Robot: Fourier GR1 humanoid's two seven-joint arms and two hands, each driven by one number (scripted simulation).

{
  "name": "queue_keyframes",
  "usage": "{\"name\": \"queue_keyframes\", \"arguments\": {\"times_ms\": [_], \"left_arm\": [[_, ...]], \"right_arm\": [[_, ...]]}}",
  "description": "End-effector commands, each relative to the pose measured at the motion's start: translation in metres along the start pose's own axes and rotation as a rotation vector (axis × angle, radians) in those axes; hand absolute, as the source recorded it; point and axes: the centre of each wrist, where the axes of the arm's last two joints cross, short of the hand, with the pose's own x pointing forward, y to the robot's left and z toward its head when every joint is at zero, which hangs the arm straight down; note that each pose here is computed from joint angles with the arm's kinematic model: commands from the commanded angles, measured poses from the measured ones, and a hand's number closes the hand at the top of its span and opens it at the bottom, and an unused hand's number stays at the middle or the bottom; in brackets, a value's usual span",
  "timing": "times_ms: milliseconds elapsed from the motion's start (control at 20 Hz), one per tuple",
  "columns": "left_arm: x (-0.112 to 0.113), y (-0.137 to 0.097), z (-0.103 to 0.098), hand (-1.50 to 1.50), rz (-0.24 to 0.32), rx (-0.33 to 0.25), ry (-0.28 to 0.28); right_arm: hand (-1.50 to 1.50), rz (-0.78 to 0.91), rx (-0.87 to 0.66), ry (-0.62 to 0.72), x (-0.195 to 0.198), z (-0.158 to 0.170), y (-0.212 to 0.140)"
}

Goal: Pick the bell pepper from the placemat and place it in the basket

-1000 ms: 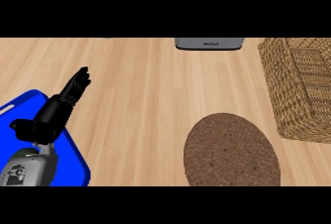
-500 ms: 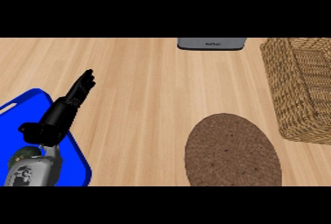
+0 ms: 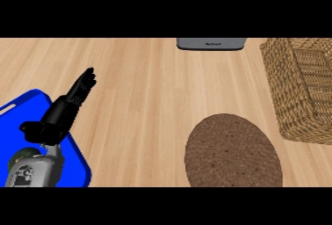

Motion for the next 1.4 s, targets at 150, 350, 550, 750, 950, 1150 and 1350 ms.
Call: {"name": "queue_keyframes", "arguments": {"times_ms": [150, 350, 550, 750, 950, 1150, 1350], "left_arm": [[0.023, -0.002, -0.005, 0.0, -0.01, 0.009, -0.008], [0.003, 0.005, -0.004, 0.0, -0.014, 0.005, 0.021], [-0.013, -0.005, 0.007, 0.0, 0.003, -0.009, 0.005], [0.007, -0.008, 0.0, 0.0, 0.001, -0.01, -0.015], [-0.001, 0.007, -0.001, 0.0, -0.002, -0.008, 0.006], [0.001, 0.006, -0.008, 0.0, -0.003, -0.017, -0.009], [0.01, 0.006, -0.001, 0.0, -0.001, -0.017, 0.004]], "right_arm": [[1.5, 0.022, 0.025, 0.017, -0.06, -0.016, -0.004], [1.5, 0.014, -0.024, 0.014, -0.087, -0.026, 0.012], [1.5, 0.063, -0.089, -0.045, -0.08, -0.043, 0.011], [1.5, 0.048, -0.204, -0.035, -0.115, -0.029, 0.021], [-1.5, -0.069, -0.2, -0.003, -0.112, -0.04, 0.035], [-1.5, -0.012, -0.173, -0.041, -0.107, -0.049, 0.014], [-1.5, -0.056, -0.182, -0.089, -0.126, -0.038, 0.012]]}}
